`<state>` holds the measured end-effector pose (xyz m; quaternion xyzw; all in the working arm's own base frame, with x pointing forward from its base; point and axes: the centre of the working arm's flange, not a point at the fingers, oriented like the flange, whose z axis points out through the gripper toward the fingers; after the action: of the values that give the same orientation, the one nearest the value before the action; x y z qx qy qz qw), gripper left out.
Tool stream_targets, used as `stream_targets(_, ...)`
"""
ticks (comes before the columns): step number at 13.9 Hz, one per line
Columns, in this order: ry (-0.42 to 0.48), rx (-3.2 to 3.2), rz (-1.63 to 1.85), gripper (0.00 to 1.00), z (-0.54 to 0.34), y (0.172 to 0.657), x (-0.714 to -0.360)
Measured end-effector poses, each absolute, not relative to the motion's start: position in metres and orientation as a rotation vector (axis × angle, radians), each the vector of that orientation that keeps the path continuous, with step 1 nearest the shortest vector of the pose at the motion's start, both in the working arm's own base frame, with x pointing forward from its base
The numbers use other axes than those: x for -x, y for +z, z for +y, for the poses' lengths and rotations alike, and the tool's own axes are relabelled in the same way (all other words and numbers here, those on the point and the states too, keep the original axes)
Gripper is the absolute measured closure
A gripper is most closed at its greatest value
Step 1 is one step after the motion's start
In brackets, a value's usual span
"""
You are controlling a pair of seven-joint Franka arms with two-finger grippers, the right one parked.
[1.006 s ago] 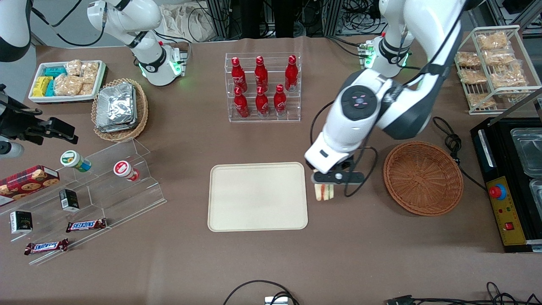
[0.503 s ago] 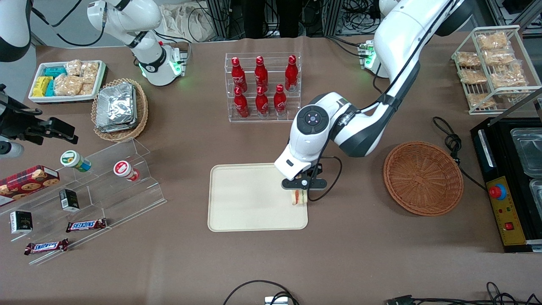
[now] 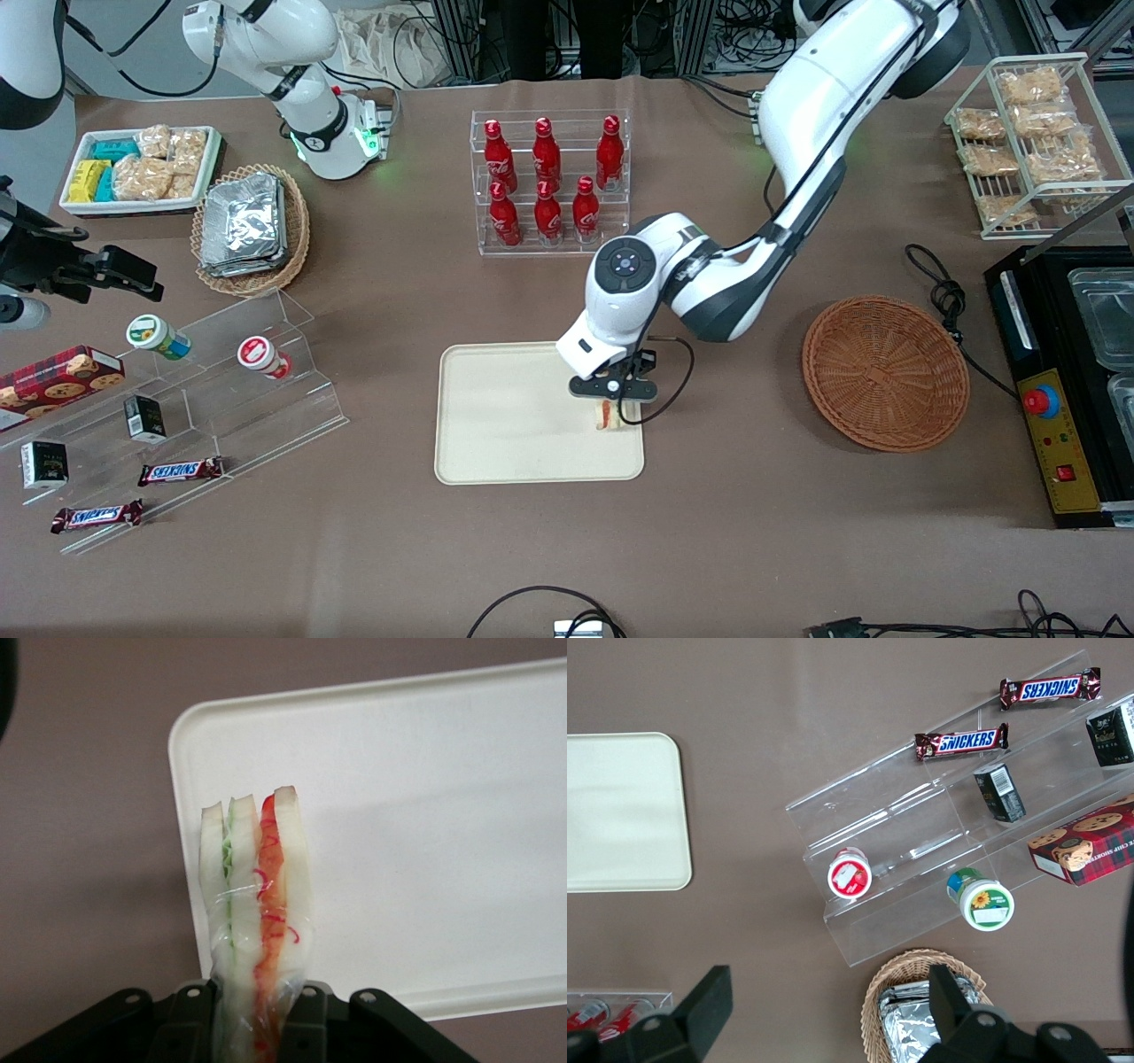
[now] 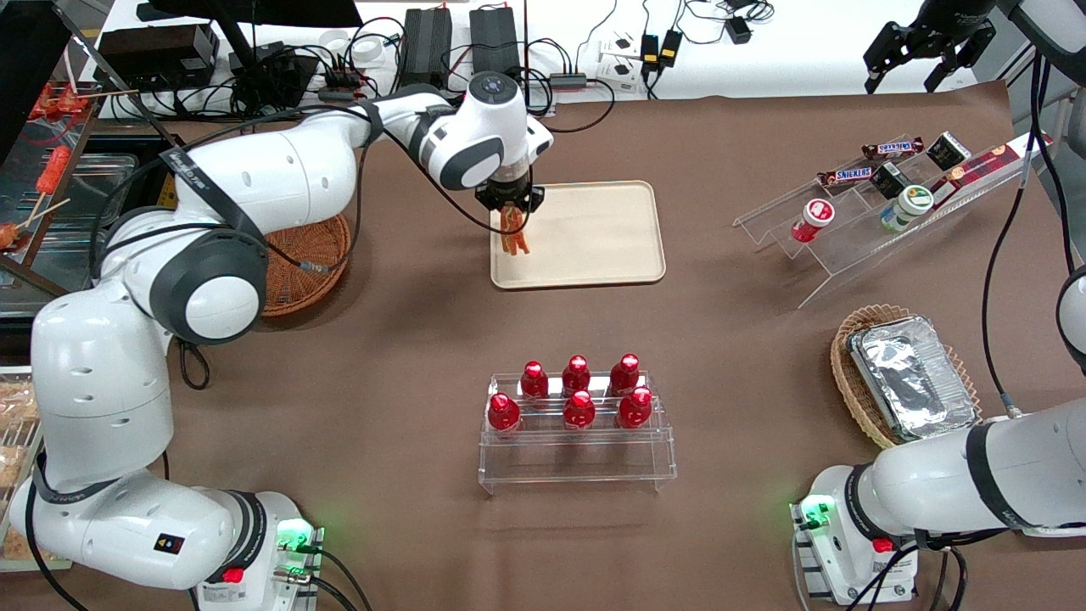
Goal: Place sandwich from basket to tray
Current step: 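Lower the sandwich onto the tray and open the left gripper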
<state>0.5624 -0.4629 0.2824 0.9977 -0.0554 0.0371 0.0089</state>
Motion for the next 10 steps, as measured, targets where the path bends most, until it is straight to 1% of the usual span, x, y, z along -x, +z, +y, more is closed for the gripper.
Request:
stream_targets(4, 0.089, -3.126, -0.2, 0.81, -0.464, 0.246, -0.562)
stream_targets(8, 0.082, -3.118, -0.212, 0.81, -0.471, 0.234, -0.561)
stream_targets(10, 0.079, -3.115, -0.216, 0.8, -0.476, 0.229, -0.561)
